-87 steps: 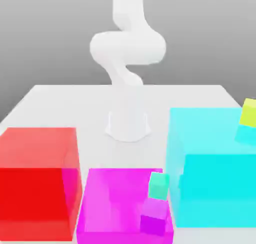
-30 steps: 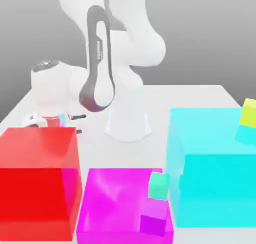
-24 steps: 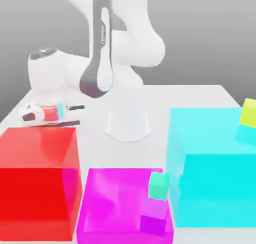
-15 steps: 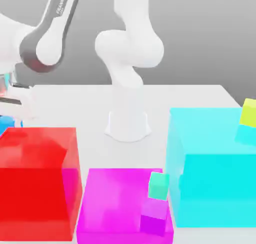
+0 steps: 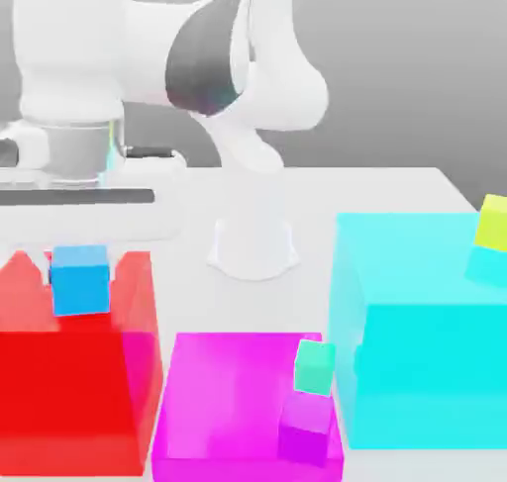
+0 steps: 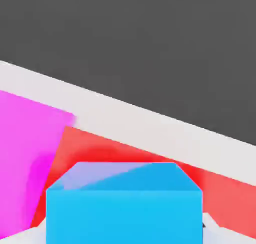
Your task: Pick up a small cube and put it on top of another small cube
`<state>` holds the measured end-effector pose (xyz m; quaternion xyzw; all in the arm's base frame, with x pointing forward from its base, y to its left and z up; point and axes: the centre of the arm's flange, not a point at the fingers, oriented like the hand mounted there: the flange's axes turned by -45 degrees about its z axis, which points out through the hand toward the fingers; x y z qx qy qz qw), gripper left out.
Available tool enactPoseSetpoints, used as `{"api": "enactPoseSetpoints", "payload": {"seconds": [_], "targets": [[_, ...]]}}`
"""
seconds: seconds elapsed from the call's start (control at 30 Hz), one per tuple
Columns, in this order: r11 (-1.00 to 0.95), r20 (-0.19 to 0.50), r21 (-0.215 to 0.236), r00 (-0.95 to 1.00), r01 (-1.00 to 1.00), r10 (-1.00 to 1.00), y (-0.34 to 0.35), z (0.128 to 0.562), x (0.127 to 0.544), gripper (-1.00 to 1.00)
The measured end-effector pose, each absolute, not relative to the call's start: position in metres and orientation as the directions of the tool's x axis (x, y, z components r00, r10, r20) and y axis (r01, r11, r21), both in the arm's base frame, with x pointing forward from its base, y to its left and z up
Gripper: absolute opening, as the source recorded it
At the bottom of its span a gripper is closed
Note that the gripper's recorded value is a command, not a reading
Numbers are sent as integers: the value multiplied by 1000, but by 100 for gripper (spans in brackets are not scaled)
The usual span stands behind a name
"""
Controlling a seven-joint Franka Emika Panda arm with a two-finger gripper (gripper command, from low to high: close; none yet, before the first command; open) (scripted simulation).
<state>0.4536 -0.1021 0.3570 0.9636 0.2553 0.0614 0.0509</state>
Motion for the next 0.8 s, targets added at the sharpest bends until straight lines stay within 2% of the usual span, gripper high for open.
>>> {"api": "enactPoseSetpoints", "payload": {"seconds": [0.13,0.33,0.47,0.67,0.7,0.8], "targets": [[-710,75,131,707,692,703,-30,348,453,-100],[-428,17,62,428,902,904,29,319,420,-100],[-216,1,7,216,976,976,64,303,395,-100],[-156,2,-3,156,988,988,79,249,392,-100],[-157,1,-3,157,988,988,78,242,391,100],[-157,1,-3,157,988,988,78,242,391,100]]}}
